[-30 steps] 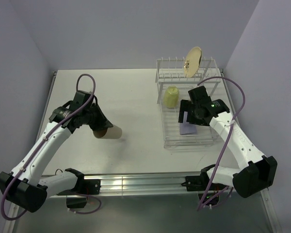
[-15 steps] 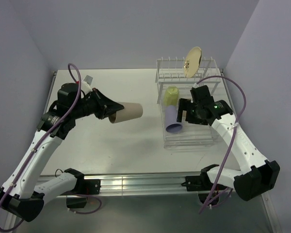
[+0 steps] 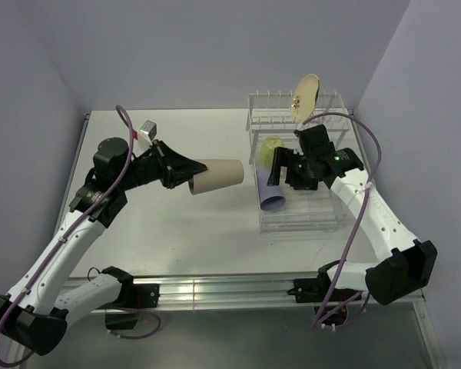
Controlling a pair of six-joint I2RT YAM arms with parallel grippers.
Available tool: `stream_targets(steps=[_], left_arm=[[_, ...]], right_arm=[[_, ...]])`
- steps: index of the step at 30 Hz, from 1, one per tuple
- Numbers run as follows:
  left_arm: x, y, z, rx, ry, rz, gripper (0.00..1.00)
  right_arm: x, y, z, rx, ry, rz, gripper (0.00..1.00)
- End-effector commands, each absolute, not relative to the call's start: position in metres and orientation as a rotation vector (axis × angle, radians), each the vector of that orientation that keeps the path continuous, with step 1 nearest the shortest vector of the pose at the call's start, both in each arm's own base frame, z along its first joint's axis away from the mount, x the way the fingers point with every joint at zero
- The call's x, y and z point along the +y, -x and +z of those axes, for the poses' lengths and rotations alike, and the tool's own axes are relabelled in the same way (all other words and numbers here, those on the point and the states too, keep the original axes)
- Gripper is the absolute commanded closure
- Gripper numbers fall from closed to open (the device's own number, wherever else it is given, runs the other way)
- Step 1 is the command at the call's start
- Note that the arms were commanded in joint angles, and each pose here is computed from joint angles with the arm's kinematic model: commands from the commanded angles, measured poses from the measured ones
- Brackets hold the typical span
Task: Load the mixed dishes into the dish rack
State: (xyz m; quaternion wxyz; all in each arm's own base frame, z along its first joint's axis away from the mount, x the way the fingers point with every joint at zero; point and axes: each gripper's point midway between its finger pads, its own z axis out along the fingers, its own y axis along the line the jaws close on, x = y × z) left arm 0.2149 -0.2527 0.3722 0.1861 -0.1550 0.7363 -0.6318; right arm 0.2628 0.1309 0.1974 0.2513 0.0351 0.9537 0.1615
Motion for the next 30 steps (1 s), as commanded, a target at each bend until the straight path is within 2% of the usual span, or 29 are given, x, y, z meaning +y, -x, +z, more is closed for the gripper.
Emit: stream_targets(steps=[1,8,12,22,30], left_arm=[[-0.255,-0.197,0.403,1.946,0.307,-1.923,1.00],[-0.259,-0.184,0.414,1.839,0.211,-2.078,1.00],[-0.259,-0.181,0.416,1.806,0.210,-2.136,1.00],[-0.265,-0.170,0.437,1.702,0.140,-2.263,1.00],[-0.278,-0.162,0.441,1.659,0.134,-2.340,1.00]], right_arm=[[0.161,-0.268,0.245,2.444,-0.010,0.688,0.03],[0.218,-0.220,0.331,2.176,0.186,1.309,0.01],[0.227,-0.201,0.367,2.064,0.194,1.504,0.01],[0.239,-0.172,0.410,1.842,0.266,1.854,0.02],[0.240,-0.162,0.436,1.755,0.328,1.911,0.02]])
